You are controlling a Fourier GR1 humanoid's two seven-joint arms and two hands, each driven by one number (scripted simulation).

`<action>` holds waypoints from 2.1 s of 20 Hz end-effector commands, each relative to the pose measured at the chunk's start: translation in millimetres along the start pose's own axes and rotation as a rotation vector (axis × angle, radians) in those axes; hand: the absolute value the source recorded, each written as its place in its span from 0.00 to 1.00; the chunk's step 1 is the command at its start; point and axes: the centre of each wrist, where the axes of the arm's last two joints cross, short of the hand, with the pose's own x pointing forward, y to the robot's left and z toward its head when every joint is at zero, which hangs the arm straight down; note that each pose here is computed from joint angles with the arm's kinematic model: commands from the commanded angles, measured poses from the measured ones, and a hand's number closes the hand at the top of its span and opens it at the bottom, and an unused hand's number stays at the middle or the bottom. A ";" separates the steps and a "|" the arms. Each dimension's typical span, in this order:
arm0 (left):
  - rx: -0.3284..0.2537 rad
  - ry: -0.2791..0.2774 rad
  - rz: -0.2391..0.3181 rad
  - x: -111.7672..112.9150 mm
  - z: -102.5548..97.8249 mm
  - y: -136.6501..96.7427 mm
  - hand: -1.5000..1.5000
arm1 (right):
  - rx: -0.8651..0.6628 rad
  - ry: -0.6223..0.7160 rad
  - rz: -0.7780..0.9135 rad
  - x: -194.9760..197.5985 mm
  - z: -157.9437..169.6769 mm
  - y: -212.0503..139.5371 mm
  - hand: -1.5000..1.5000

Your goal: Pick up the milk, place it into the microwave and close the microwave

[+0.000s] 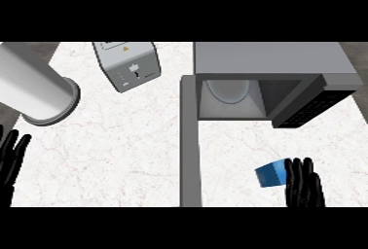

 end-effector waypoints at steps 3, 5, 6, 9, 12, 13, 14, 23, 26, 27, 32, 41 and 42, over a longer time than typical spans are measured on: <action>0.008 0.022 0.011 -3.1 6.2 -8.7 0.00 | -0.091 0.001 0.090 -32.9 -2.6 -1.3 0.00; -0.011 0.009 0.011 -2.5 24.7 -2.5 0.00 | -0.119 -0.009 0.107 -36.8 -6.5 -6.1 0.00; -0.003 0.002 0.003 -2.5 13.4 -11.0 0.00 | -0.132 -0.007 0.107 -26.3 -16.9 4.2 0.00; -0.005 0.007 -0.020 8.6 13.5 5.4 0.00 | -0.129 0.031 0.102 -67.0 -11.3 -22.2 0.00; 0.005 0.028 0.001 -3.8 25.6 5.5 0.00 | -0.136 0.036 0.098 -55.1 -14.2 -32.3 0.00; -0.024 0.009 -0.007 9.9 28.3 -4.5 0.00 | -0.137 0.039 0.119 -58.2 -12.2 -17.9 0.00; -0.014 0.024 0.002 -5.3 19.4 3.5 0.00 | -0.157 0.063 0.131 -82.4 -2.5 -14.6 0.00; -0.014 0.012 -0.007 6.8 33.4 5.4 0.00 | -0.192 0.081 0.205 -99.3 7.0 -70.2 0.00; -0.006 0.004 -0.005 -2.3 37.4 -1.2 0.00 | -0.198 0.113 0.210 -129.3 7.9 -89.6 0.00; -0.014 0.005 -0.003 10.0 20.4 -9.6 0.00 | -0.189 0.128 0.202 -127.2 10.1 -83.9 0.00; -0.017 -0.012 0.002 -2.0 44.8 -4.9 0.00 | -0.164 0.168 0.221 -141.5 3.5 -106.3 0.00; 0.004 0.023 -0.005 -5.8 39.6 14.8 0.00 | -0.136 0.210 0.246 -189.9 30.4 -115.9 0.00; -0.004 0.017 0.012 10.7 51.8 -1.5 0.00 | -0.143 0.217 0.241 -187.5 36.0 -122.8 0.00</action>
